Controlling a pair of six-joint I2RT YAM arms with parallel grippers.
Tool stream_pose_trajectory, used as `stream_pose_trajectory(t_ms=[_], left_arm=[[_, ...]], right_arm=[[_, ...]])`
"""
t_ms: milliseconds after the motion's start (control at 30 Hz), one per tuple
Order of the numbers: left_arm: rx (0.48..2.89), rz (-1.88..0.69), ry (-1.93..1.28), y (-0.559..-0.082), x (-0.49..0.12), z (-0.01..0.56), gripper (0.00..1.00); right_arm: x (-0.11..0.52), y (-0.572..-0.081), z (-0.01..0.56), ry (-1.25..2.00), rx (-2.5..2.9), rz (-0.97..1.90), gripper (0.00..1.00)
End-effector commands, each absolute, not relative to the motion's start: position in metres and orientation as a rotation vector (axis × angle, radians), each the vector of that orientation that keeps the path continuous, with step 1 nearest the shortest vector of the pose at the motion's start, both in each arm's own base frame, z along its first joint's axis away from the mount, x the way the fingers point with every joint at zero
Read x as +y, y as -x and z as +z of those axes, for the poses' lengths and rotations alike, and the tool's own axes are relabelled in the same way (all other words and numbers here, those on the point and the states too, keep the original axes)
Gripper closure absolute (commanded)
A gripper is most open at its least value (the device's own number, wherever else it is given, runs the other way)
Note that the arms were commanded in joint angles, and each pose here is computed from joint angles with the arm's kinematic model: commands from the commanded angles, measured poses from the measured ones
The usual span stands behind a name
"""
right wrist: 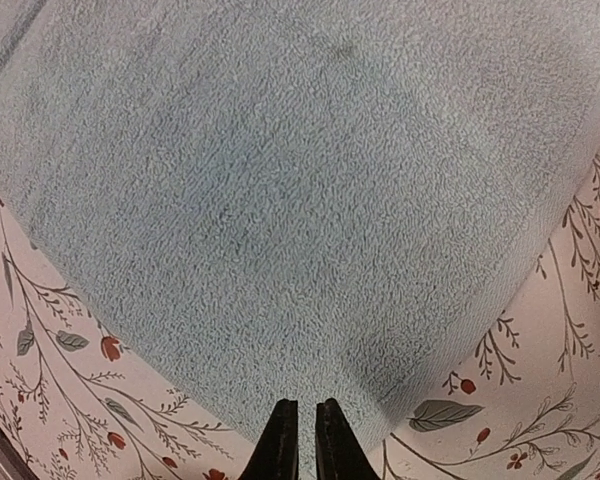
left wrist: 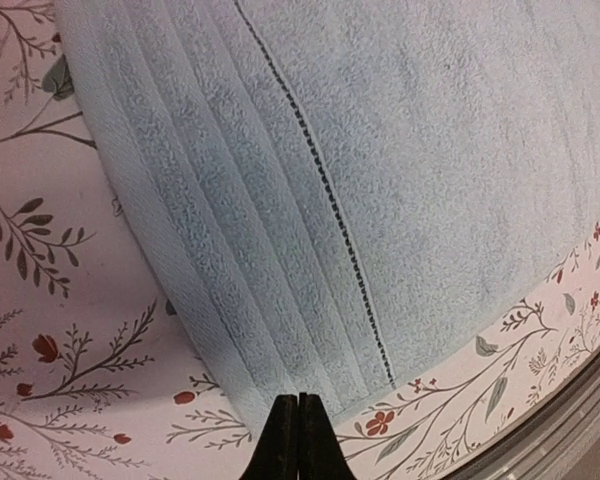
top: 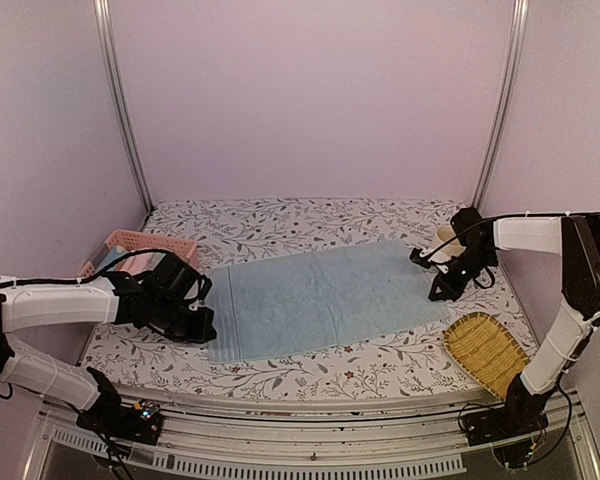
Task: Roll the towels
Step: Put down the towel at the center of the board, then adjust the towel at the center of the board.
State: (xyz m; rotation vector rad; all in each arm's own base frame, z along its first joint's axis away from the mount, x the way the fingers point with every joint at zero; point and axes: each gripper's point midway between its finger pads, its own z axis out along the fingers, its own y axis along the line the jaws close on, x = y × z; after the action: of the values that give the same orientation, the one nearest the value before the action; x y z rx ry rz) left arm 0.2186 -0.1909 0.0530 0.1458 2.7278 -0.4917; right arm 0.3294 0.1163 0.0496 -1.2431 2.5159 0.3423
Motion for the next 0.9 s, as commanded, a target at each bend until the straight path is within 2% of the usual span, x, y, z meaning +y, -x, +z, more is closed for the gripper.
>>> stream_pose_trajectory(t_ms=[0,267,533,867], left_arm=[[2.803,-0.471,-0.126,-0.202,-0.187,0.037,1.00],[2.912,-0.359,-0.114,-0.184,-0.177,0.006,1.00],[2.989,-0.190,-0.033,-0.160,-0.153,0.001,1.00],[3.002,-0.307,0.017,-0.126,-0.161,0.007,1.00]], right_arm=[[0.102,-0.322,0.032,1.231,2.618,0.282,0.90],[0.083,-0.313,0.001,1.229,2.715,0.189,0.92],[0.062,-0.308,-0.009,1.192,2.769,0.133,0.92],[0.061,-0.281,0.005,1.263,2.761,0.174,0.92]])
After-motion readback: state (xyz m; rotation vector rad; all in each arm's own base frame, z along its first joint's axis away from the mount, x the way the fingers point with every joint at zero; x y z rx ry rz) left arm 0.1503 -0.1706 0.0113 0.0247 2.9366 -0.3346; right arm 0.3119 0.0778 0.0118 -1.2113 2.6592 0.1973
